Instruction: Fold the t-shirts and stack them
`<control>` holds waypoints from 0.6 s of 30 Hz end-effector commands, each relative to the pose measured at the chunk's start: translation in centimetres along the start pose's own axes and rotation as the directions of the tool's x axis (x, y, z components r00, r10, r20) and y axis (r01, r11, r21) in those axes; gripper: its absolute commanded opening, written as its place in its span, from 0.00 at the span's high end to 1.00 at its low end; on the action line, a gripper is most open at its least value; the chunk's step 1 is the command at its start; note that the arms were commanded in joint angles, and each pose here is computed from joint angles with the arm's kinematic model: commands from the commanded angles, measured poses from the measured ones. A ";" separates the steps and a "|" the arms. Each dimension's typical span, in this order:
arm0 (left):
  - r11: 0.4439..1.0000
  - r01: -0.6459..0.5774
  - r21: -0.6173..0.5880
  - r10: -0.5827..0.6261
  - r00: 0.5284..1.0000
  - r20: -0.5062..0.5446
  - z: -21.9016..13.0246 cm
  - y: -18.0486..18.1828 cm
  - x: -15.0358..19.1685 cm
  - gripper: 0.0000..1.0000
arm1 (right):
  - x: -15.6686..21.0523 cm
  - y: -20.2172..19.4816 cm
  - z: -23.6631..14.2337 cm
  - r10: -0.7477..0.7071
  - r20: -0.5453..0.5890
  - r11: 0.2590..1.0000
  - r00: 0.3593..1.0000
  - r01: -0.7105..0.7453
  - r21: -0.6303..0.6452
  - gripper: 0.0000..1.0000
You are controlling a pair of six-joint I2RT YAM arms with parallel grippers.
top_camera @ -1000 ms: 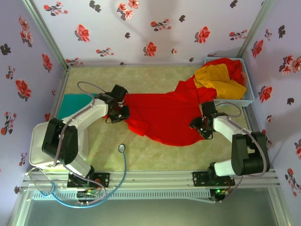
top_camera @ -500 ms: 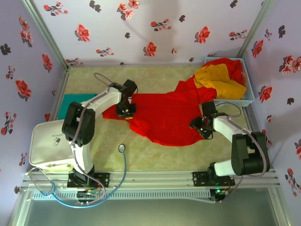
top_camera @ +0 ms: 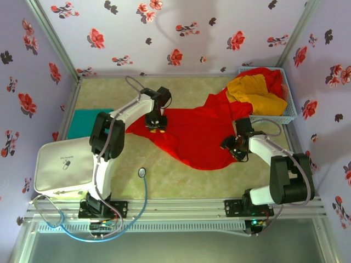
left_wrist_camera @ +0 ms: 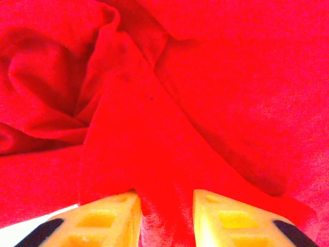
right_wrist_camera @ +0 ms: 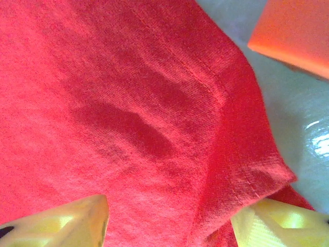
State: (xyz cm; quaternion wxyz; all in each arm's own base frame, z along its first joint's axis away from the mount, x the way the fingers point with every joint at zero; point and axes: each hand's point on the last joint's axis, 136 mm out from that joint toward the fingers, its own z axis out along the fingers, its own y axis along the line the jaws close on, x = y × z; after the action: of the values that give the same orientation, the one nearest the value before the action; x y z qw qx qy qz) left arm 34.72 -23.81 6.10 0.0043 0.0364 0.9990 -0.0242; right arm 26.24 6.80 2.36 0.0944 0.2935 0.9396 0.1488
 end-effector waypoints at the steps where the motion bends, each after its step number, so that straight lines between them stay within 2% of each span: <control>1: 0.999 -0.018 -0.038 0.017 1.000 -0.010 -0.5 1.2 1.3 0.66 | 0.5 -0.5 0.5 -0.003 -0.032 1.000 0.999 0.003 0.008 0.36; 11: 0.990 0.034 0.134 -0.053 0.989 0.138 -4.0 3.6 4.0 0.64 | 0.9 -0.5 1.0 -0.007 -0.052 1.000 0.999 0.008 0.009 0.36; 18: 0.972 0.082 0.219 -0.126 0.973 0.193 -1.0 4.8 5.5 0.68 | 0.8 0.1 1.1 -0.017 -0.053 1.000 0.998 0.017 -0.001 0.36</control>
State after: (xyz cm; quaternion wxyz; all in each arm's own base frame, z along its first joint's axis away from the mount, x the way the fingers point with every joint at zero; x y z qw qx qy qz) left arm 28.75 -17.90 8.03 0.0810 -0.0022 0.9916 -0.1003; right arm 26.80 7.30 2.38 0.0968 0.2870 0.9392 0.1620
